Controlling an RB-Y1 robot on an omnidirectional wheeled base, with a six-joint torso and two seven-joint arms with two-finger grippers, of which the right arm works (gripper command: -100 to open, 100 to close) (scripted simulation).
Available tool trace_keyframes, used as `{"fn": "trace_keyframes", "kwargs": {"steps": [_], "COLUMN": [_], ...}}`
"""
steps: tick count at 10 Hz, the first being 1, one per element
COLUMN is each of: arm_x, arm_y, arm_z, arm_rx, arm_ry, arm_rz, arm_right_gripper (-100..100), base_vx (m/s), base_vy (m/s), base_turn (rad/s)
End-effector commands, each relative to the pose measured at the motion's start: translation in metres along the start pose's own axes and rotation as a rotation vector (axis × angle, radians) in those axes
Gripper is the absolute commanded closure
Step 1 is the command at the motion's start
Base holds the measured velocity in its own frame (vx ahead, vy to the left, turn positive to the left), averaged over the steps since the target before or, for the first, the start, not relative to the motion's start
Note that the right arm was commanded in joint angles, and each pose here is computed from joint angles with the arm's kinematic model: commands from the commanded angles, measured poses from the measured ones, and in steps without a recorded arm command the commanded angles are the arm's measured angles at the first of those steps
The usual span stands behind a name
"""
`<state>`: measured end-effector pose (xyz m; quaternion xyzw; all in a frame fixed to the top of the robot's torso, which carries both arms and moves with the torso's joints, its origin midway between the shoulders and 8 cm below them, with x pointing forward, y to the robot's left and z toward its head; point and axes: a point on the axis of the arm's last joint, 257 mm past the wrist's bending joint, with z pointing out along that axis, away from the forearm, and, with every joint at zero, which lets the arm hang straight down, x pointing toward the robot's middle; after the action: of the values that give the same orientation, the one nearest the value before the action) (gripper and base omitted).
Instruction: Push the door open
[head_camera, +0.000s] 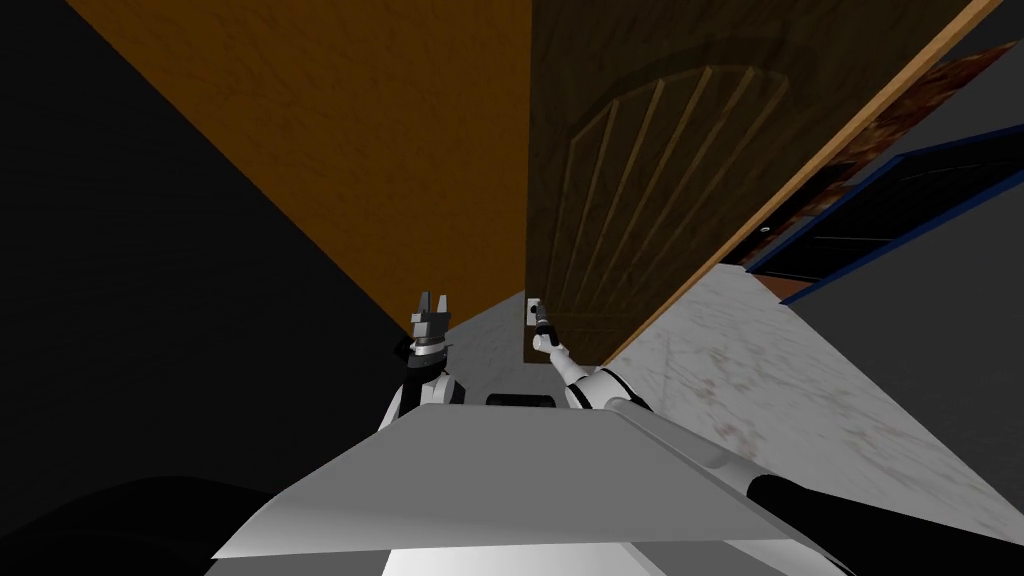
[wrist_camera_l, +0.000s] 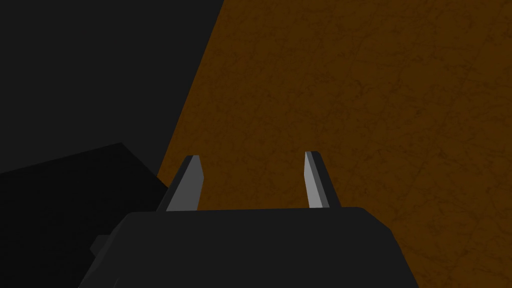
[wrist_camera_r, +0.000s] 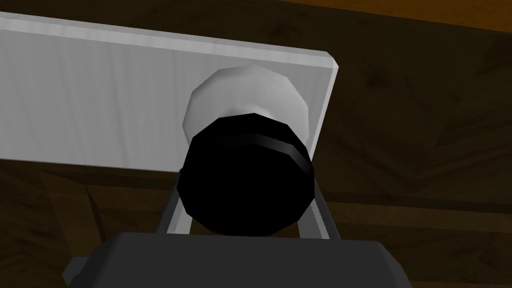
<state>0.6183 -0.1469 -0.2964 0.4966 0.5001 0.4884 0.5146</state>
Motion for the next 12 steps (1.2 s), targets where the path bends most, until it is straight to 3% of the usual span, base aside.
{"fn": "trace_keyframes", "kwargs": {"steps": [1, 5, 6, 12], "arm_x": [-0.001, -0.001, -0.012, -0.023], "arm_y": [0.000, 0.000, 0.001, 0.003], "arm_z": [0.0002, 0.0002, 0.0026, 0.0055], "arm_rx": [0.000, 0.000, -0.005, -0.011], "arm_ry": [0.000, 0.000, -0.001, 0.024], "arm_rz": [-0.001, -0.001, -0.018, -0.036], "arm_right_gripper": [100, 100, -100, -100], "base_vx": [-0.014, -0.002, -0.005, -0.020], "base_vy": [-0.023, -0.008, -0.059, -0.088], "base_turn": [-0.003, -0.001, -0.101, -0.084]}}
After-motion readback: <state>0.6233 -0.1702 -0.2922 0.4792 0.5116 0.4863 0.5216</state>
